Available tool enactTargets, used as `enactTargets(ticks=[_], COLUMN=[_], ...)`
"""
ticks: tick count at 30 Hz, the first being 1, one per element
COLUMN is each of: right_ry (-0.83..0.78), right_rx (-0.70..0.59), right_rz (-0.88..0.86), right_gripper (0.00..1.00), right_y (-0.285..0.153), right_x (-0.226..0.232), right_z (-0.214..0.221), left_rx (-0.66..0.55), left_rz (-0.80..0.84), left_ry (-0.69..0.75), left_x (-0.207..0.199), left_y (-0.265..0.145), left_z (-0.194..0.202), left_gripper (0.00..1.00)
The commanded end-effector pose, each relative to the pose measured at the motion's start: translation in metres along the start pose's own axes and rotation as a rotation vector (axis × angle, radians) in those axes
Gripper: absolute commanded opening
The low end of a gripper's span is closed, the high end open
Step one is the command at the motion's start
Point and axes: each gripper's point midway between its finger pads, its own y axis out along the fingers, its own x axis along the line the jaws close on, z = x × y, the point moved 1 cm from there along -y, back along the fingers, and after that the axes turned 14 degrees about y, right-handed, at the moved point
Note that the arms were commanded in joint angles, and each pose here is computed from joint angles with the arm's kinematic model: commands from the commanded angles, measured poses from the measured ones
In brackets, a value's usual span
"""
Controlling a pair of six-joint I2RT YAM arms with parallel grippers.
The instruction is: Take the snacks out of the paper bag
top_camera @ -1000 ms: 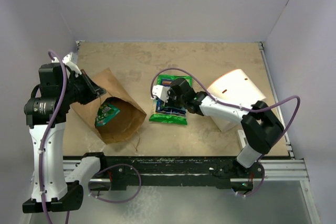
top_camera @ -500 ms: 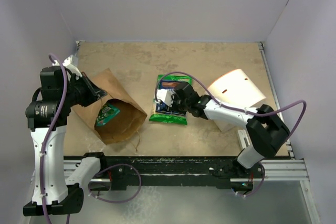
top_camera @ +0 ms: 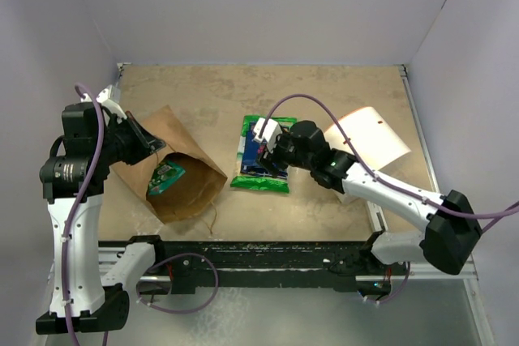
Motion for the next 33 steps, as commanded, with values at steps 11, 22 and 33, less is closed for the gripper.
enactTargets(ticks=[11,22,33], right_ry=[0.217,0.304,0.322], right_rx=[-0.097,0.109,0.231], right_rz=[0.24,0.185,0.216], right_gripper=[0.66,0.4,0.45], right_y=[0.055,0.085,0.081], right_x=[-0.044,-0.026,-0.023], right_z=[-0.034,0.047,0.094], left_rx=[-0.044,-0.023,-0.023], left_rz=[0.022,0.009,0.008], left_ry=[0.017,0.03,0.029], left_x=[-0.008,-0.004,-0.003], left_y=[-0.009,-0.004,0.001], left_z=[-0.01,-0.01,-0.011], left_gripper=[0.0,0.0,0.0])
